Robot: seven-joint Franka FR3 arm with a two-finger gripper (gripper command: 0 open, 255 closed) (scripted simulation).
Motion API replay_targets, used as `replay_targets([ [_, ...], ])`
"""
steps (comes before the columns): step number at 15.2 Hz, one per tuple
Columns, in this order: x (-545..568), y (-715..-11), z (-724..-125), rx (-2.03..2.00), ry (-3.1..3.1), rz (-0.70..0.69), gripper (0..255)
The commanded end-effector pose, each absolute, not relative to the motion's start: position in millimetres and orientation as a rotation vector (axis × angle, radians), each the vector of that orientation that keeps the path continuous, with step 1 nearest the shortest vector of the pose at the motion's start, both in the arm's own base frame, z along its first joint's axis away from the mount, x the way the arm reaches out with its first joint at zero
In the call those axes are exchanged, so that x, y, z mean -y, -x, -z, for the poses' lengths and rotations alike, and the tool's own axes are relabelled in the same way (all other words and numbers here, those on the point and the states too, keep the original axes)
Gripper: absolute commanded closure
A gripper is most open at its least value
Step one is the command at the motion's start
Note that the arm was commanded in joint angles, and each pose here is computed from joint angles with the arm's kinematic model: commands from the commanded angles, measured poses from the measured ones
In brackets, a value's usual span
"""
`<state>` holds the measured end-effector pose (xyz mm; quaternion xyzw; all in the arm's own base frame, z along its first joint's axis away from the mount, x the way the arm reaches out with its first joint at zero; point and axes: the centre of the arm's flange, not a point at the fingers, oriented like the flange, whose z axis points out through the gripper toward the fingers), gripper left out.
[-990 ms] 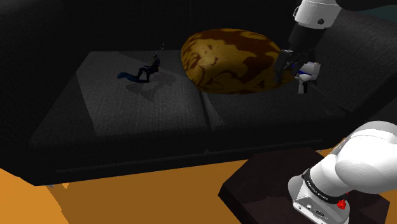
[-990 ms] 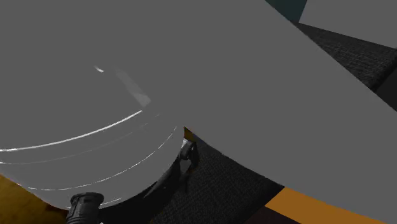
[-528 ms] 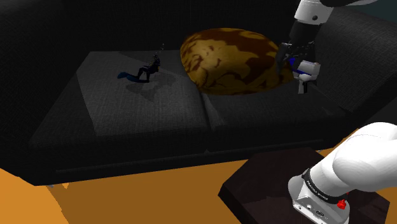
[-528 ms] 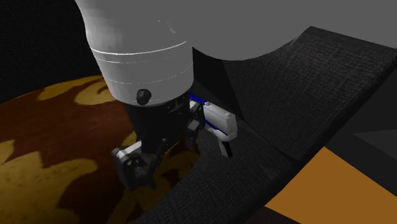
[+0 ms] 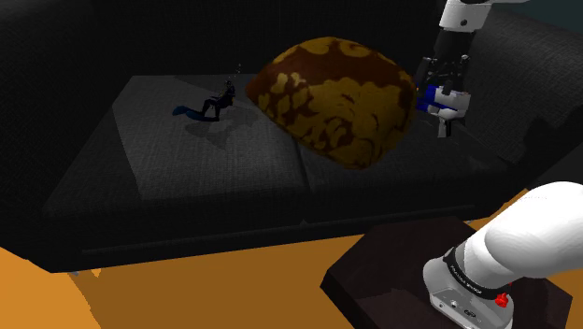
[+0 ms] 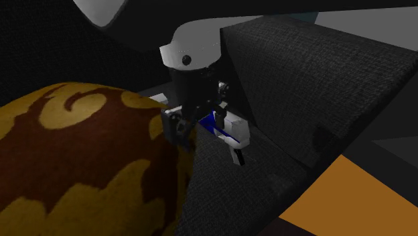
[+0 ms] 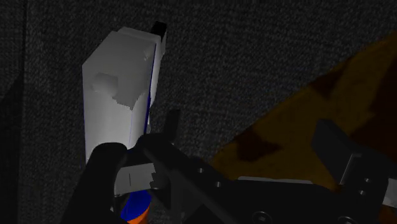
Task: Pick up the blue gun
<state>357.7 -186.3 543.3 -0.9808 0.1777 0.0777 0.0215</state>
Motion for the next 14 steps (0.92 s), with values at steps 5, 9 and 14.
replay_targets([
  [5,267,-386,-539,-0.692,3.048,-0.139,0],
  [9,306,-391,-530,-0.76,3.037,-0.151,0],
  [14,306,-391,-504,-0.76,3.037,-0.151,0],
])
